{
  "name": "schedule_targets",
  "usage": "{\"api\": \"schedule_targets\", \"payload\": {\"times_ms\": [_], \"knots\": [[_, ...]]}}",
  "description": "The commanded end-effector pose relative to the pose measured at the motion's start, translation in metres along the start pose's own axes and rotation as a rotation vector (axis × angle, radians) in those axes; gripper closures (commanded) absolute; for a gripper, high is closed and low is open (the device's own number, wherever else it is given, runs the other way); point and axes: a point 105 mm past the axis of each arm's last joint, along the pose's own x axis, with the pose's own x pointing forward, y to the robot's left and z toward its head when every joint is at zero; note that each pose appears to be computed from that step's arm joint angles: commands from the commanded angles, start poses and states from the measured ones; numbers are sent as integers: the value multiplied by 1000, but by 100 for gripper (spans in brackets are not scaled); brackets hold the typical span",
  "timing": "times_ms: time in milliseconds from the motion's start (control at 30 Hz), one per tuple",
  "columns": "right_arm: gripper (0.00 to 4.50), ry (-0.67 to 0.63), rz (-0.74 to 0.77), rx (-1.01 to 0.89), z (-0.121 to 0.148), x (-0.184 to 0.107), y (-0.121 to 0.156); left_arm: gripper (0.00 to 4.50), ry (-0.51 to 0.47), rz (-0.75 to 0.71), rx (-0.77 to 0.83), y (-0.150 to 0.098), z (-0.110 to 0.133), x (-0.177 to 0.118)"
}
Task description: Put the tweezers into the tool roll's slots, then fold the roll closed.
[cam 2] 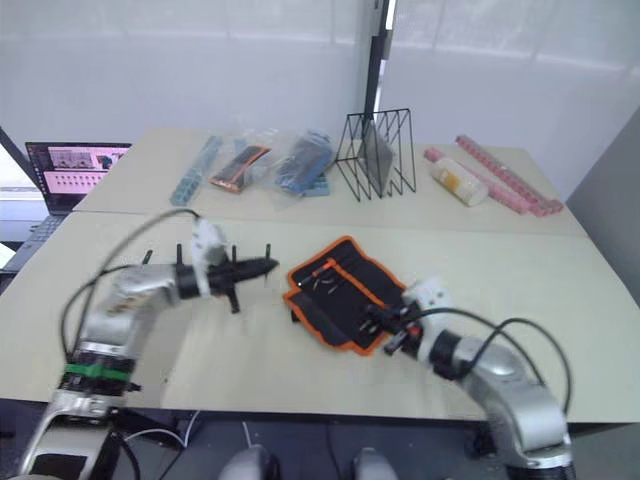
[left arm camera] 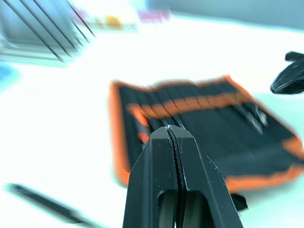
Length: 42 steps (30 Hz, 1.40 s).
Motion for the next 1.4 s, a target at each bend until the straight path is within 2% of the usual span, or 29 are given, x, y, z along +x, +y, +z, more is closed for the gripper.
{"api": "schedule_targets", "payload": {"times_ms": [33,133,233,267,367,400,467,633,900,1067,1233,1400], "knots": [[363,-26,-123,-33,8,-28,-30,424,19,154,-26,17,-5,-48],[263,-8,-199,-61,5,-43,-47,332,67,269,-42,28,-15,-82],[158,19,-360,-93,-5,-82,-87,232,171,548,-64,46,-38,-163],[124,36,-411,-96,-12,-98,-98,200,212,622,-58,45,-44,-189],[26,43,-510,-75,-24,-132,-117,104,259,759,-65,35,-50,-240],[0,47,-531,-69,-28,-141,-120,70,264,798,-77,32,-53,-254],[0,57,-563,-63,-36,-154,-125,5,287,855,-94,25,-59,-275],[0,42,-607,-56,-44,-166,-132,5,313,932,-116,11,-70,-301],[0,11,-579,-72,-36,-149,-127,5,296,934,-131,4,-78,-299],[0,-34,-385,-92,-4,-102,-94,5,257,921,-169,2,-82,-280],[0,-1,-34,-84,20,-52,-46,5,198,963,-193,4,-78,-257],[0,30,251,-133,39,-25,-17,5,146,983,-213,4,-68,-227]]}}
